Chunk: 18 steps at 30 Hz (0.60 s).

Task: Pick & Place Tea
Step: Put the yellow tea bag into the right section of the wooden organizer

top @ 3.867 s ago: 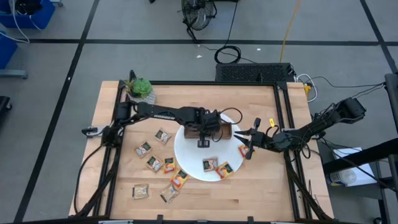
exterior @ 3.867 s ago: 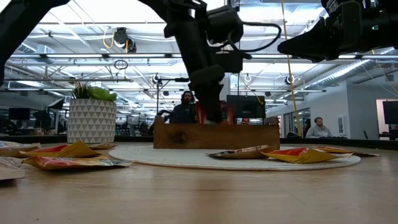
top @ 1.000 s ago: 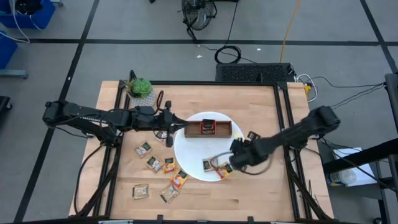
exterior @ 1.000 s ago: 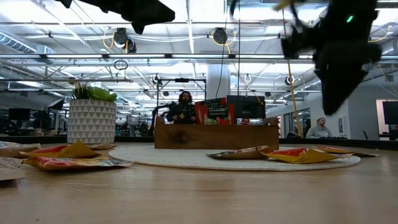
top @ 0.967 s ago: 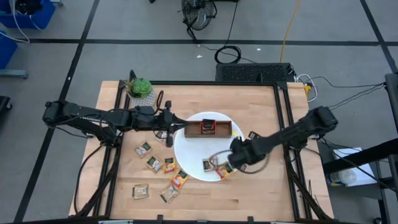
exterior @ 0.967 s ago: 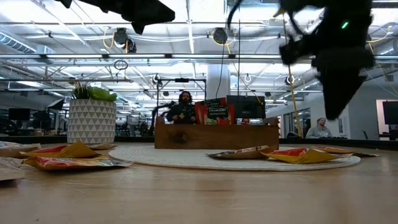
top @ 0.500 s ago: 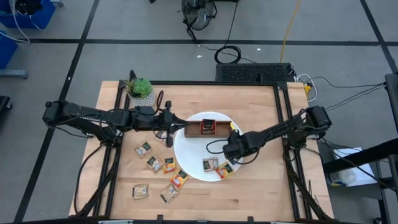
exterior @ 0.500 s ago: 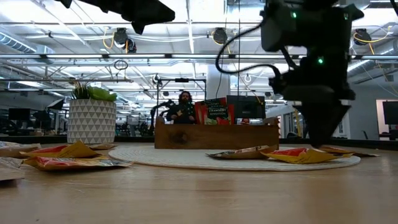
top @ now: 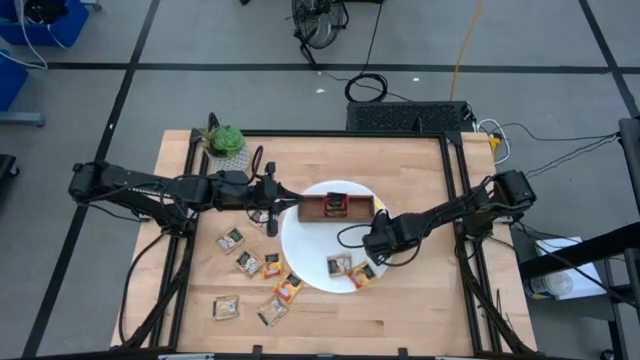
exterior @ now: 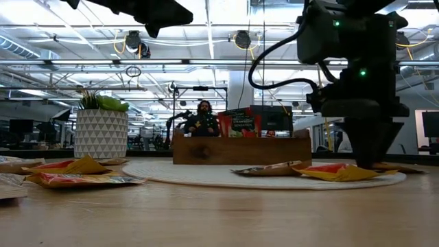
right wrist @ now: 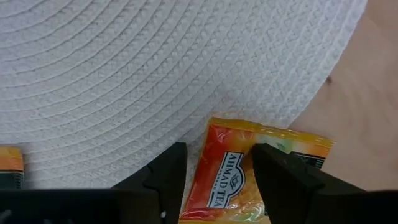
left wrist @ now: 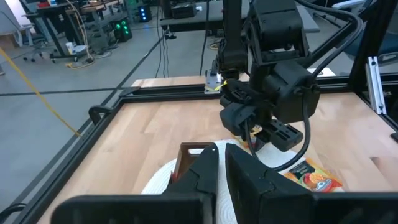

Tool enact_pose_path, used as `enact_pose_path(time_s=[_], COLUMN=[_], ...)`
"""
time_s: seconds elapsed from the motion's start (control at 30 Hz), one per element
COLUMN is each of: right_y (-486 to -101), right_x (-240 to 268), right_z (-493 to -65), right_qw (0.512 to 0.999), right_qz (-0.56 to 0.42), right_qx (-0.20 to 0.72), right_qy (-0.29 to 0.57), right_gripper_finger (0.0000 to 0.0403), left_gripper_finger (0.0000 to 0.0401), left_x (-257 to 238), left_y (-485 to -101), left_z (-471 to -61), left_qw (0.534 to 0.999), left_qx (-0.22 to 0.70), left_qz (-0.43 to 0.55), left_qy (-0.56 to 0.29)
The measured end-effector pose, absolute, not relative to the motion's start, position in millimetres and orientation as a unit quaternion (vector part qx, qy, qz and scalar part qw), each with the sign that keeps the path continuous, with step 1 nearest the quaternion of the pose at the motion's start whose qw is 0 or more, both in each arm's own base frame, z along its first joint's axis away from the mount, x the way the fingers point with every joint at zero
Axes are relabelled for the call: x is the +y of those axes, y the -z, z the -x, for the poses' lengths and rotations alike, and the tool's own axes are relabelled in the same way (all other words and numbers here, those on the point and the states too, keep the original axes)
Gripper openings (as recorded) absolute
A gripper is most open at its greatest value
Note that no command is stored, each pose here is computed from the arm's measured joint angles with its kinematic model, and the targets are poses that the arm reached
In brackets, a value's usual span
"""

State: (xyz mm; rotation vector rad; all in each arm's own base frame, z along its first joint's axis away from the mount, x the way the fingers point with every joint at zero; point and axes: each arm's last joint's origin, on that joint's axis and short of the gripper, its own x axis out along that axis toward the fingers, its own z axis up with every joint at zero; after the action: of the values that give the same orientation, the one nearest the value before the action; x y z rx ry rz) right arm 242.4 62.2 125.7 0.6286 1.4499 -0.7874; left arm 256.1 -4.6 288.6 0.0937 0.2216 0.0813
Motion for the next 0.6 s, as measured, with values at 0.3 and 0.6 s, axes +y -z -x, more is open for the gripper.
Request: enact_pose_path(time_s=[0.3, 0.6], right_y=[-125.8, -168.7], right_x=[69.6, 87.7], right_z=[-239.5, -245.0], right_qw=[0.627, 0.703], right_qz=[-0.277, -0.267], right_qx=[0.653, 0.601], right_qy=[0.322, 0.271], right_gripper_finger=[0.0054, 0.0005], left_gripper_finger=[0.0037, 0.0037], left_x=[-4.6, -4.6], left_y=[-288.7, -288.8], left_z=[-256.1, -256.2], left_qw=[0.992, 0.992], left_qx=[0.11, 0.11], left_qz=[-0.047, -0.047], left_qy=[-0.041, -0.041])
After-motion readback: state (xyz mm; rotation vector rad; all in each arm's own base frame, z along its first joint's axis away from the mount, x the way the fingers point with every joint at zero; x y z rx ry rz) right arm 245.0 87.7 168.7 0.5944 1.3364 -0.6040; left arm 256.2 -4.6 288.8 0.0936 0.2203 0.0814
